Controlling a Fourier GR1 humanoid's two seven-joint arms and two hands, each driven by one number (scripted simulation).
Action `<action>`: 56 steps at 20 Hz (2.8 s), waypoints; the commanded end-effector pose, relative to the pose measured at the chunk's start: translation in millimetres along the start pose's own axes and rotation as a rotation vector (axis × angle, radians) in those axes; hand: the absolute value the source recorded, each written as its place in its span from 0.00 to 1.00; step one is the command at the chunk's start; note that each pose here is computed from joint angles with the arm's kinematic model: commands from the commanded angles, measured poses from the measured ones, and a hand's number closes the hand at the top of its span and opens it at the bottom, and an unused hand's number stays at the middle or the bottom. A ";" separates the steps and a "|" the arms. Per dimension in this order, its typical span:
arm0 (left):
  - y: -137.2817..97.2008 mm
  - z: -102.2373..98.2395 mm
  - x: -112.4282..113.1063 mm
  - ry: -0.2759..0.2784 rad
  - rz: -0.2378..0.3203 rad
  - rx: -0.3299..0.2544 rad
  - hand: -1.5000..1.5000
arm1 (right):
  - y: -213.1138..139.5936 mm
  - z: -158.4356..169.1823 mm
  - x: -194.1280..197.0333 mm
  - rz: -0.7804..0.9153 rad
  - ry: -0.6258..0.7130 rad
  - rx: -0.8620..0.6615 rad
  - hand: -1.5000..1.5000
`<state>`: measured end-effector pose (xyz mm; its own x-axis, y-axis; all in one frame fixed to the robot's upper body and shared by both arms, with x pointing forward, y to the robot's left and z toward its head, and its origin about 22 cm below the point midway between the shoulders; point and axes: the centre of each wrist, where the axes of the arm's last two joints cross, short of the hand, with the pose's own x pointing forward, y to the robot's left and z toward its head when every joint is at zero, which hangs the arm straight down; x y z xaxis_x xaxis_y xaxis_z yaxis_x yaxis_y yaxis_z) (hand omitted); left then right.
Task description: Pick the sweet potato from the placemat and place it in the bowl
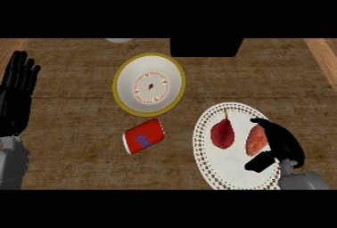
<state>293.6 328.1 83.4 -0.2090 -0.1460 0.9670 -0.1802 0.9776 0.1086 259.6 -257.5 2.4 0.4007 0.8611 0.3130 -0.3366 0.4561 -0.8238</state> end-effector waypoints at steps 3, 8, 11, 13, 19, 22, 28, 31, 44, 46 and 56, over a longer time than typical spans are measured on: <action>-11.4 -1.8 -1.9 0.007 0.004 0.010 0.50 | 3.2 -13.1 -7.0 0.015 -0.065 -0.097 1.00; -3.0 -0.4 -1.9 0.009 0.001 -0.004 0.50 | -55.9 -33.3 -10.5 0.094 -0.142 -0.115 1.00; -13.5 -9.6 4.5 -0.026 0.023 -0.043 0.50 | -98.1 -49.8 -23.4 0.281 -0.249 -0.049 1.00; -25.8 -7.3 6.5 -0.050 0.030 -0.074 0.50 | -120.6 -50.0 -34.9 0.381 -0.309 -0.026 1.00; -32.0 -12.2 7.1 -0.039 0.027 -0.093 0.50 | -176.7 -70.7 -51.8 0.414 -0.424 -0.072 1.00; -32.1 -20.1 9.9 -0.043 0.026 -0.075 0.50 | -187.0 -81.0 -52.2 0.447 -0.476 -0.131 1.00; -23.1 -14.3 10.3 -0.034 0.009 -0.054 0.50 | -233.9 -83.4 -57.3 0.361 -0.562 -0.307 1.00; -22.8 -21.2 8.1 -0.026 0.021 -0.052 0.50 | -254.6 -83.5 -23.8 0.278 -0.734 -0.263 1.00; 3.9 -4.8 0.8 -0.015 -0.003 -0.006 0.50 | -318.7 -53.5 83.1 -0.021 -1.103 -0.153 1.00; -4.7 -7.1 -5.0 0.009 0.004 -0.011 0.50 | -316.3 -52.3 101.8 -0.063 -1.118 -0.136 1.00; 5.3 -3.5 -9.5 -0.001 -0.005 0.007 0.50 | -267.5 -27.3 227.2 -0.003 -1.129 -0.001 1.00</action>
<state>297.1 324.7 81.4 -0.2117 -0.1457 0.9664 -0.1754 0.9784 0.1091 464.2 -238.1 270.8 -0.5866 0.5810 0.5643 -0.2932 0.4971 -0.8166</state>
